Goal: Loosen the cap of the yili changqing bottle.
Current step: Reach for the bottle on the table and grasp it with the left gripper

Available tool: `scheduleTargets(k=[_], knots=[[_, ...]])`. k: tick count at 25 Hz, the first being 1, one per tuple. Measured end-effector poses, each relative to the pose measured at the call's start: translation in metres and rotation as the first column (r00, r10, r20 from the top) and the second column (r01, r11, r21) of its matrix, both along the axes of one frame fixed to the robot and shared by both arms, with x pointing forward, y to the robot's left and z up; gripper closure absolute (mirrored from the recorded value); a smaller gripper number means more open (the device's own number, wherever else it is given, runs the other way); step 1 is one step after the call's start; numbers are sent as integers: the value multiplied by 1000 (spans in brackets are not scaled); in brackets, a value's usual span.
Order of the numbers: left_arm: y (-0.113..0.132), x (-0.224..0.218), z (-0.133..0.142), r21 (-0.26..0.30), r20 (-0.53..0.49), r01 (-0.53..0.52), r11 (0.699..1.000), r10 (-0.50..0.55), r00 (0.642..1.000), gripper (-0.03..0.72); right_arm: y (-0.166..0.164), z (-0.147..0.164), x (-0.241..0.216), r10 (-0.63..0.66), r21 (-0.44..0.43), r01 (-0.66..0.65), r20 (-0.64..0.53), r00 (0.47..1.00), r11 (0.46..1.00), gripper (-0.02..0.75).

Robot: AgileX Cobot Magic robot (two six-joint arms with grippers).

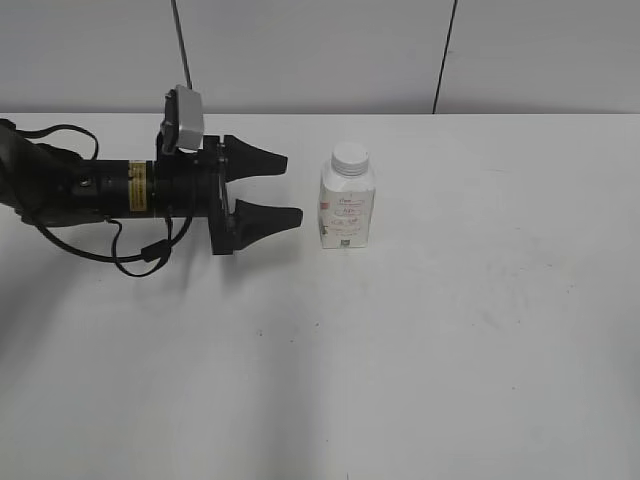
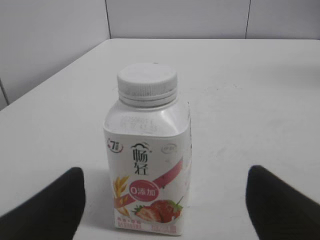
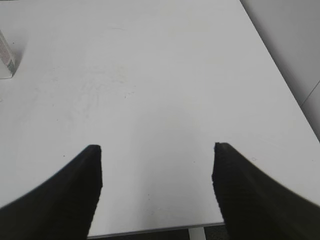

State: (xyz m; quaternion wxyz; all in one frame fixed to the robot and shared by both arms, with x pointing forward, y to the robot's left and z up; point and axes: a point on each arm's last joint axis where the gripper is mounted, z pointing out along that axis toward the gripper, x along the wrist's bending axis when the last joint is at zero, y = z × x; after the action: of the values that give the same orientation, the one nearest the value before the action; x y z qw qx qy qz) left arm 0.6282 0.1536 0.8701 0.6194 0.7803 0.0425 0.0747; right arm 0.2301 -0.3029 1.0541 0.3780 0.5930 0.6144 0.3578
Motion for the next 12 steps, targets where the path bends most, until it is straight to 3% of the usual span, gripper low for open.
scheduleTargets(k=[12], knots=[[-30,26,-12,-30,-34,37,999,-38,999,96,0,0,0,0,0,0,0,1000,1000,192]])
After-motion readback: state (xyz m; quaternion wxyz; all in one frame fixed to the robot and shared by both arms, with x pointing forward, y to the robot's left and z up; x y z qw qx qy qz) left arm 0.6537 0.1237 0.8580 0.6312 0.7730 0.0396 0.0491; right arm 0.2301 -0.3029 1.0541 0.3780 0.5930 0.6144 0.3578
